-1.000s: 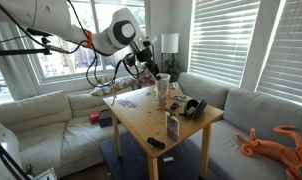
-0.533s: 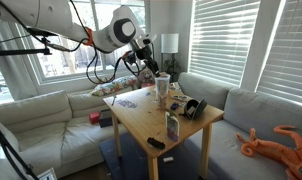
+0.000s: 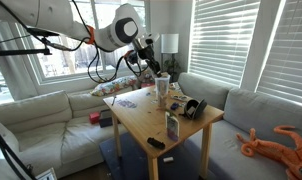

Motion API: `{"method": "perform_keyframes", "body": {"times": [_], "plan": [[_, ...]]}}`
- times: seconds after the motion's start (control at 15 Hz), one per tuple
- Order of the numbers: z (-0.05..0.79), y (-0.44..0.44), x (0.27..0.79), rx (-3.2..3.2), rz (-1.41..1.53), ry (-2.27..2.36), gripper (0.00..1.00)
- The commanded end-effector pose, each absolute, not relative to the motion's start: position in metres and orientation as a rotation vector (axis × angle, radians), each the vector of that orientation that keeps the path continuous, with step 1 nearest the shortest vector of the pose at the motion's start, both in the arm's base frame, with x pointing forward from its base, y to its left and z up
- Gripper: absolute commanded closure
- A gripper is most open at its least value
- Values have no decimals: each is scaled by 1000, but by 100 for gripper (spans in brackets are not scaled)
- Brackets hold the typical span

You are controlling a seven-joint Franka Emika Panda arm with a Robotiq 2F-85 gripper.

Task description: Put the wooden block on top of the stack of blocks

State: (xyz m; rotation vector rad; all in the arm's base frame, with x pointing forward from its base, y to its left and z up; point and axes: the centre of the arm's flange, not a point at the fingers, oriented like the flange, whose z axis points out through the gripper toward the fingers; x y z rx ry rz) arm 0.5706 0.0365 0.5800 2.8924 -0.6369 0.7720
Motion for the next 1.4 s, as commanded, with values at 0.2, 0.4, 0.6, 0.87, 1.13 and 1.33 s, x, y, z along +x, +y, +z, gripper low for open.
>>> {"method": "perform_keyframes", "body": {"times": [0.2,0.4,0.6,0.87,1.13,1.33], "plan": [[576,31,583,2913,746,-638,93],[571,32,585,2913,728,-637,93],[568,30,585,2910,717,-641,93],[567,28,586,2907,715,-648,93],[566,25,587,2907,709,-653,93],[566,24,587,2909,709,-654,93]]}}
